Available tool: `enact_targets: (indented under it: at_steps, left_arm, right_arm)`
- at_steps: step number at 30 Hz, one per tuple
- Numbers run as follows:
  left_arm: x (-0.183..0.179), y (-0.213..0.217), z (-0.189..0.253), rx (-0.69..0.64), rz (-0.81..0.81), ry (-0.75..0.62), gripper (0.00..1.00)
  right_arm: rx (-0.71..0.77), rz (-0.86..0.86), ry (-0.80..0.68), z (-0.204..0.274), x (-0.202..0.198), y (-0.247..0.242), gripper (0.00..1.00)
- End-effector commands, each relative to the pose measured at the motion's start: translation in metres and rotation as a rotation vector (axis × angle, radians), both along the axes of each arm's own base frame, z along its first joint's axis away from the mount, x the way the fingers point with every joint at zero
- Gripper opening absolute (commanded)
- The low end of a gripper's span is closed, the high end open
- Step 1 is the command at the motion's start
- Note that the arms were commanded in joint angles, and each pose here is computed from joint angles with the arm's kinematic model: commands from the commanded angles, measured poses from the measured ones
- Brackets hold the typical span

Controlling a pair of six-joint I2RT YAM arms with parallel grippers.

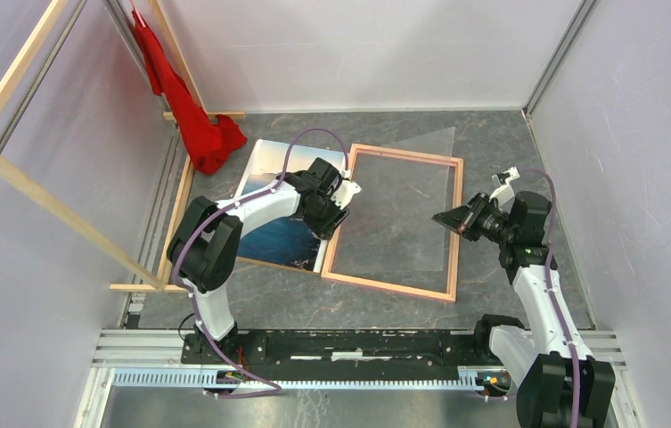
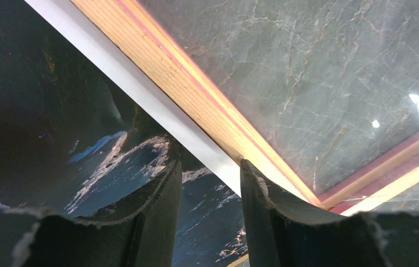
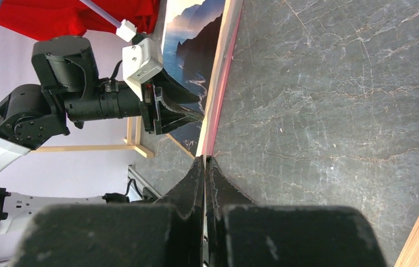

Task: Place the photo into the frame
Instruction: Place the photo frame item in the photo frame.

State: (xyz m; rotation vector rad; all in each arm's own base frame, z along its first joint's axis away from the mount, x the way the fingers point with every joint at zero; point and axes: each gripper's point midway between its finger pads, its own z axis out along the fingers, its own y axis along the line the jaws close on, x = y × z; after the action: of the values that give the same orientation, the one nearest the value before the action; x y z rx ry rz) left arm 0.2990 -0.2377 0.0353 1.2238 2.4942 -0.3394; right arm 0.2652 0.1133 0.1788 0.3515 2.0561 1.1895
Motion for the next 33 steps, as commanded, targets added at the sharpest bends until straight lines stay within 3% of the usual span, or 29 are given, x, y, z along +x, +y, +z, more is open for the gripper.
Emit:
enact_targets:
  at_steps: [1, 33]
  left_arm:
    - [0.003, -0.012, 0.021, -0.061, -0.059, -0.052, 0.51]
    - [0.004, -0.011, 0.023, -0.065, -0.083, -0.058, 0.44]
  right_arm:
    - [-0.02, 0.029, -0.006, -0.004, -0.004, 0.002, 0.0]
    - [-0.103, -0.006, 0.06, -0.051, -0.008, -0.014, 0.0]
